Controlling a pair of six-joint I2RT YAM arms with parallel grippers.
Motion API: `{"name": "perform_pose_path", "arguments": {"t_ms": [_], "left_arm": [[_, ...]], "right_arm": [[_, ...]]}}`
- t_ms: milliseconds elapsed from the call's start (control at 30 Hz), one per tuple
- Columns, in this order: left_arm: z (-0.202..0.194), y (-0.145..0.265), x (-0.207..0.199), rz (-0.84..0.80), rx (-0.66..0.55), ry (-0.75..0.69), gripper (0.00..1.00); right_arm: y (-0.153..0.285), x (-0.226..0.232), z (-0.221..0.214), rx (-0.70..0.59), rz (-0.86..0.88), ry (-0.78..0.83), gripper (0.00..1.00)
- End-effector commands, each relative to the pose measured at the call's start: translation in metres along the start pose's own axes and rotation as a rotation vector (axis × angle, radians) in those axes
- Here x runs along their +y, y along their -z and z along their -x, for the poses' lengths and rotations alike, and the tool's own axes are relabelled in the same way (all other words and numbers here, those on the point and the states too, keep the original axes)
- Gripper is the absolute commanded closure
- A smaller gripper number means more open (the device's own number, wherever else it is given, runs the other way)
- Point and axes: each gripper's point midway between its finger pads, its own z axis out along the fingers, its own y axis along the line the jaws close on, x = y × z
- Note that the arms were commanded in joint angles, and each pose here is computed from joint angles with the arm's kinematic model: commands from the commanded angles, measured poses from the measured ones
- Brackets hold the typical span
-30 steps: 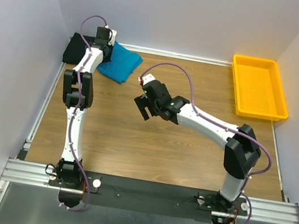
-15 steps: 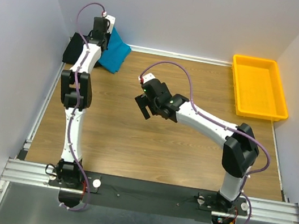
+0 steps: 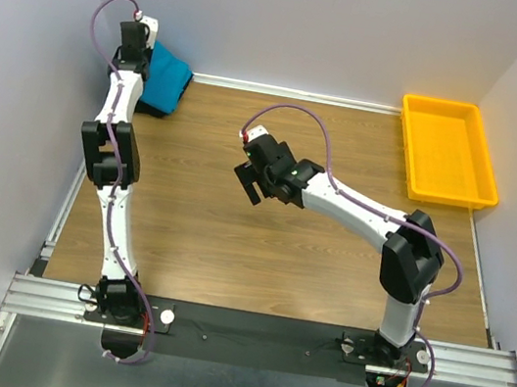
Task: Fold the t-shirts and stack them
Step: Neatly place the folded tshirt to the corner
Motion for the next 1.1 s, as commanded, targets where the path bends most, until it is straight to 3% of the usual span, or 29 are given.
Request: {"name": "perform_pose_path", "arguments": {"t_ms": [0,133,267,367,533,767,800,967,1067], "left_arm": [[0.051,0.018,0.037,0.03,-0.139,-0.012,1.0],[0.026,-0.005,0.031,0.032,-0.103,-0.071,0.99],[0.009,-0.021,0.029,0.06,-0.09,-0.095,0.89],[-0.001,-0.034,0.024,0.067,-0.101,-0.094,0.56],[0.012,-0.029,0.028,0.096,-0.137,-0.034,0.32],[0.071,0.023,0.013,0.046,-0.266,0.047,0.32],[0.062,0.025,0.004,0.029,-0.249,0.063,0.32],[0.072,0.064,-0.034,-0.129,-0.263,0.302,0.32],[0.09,0.112,-0.055,-0.212,-0.287,0.399,0.3]], "right_arm": [[-0.006,-0.006,-0.003,0.032,-0.042,-0.007,0.01],[-0.009,-0.004,-0.003,0.042,-0.037,-0.005,0.01],[-0.012,-0.001,-0.005,0.058,-0.032,-0.001,0.01],[-0.013,-0.001,-0.006,0.068,-0.032,0.002,0.01],[-0.013,-0.004,-0.007,0.073,-0.049,-0.002,0.01],[-0.01,-0.036,-0.014,0.08,-0.112,-0.145,0.02],[-0.004,-0.044,-0.012,0.07,-0.121,-0.177,0.02],[0.01,-0.106,-0.035,0.079,-0.216,-0.39,0.02],[0.028,-0.152,-0.054,0.07,-0.293,-0.513,0.02]]}}
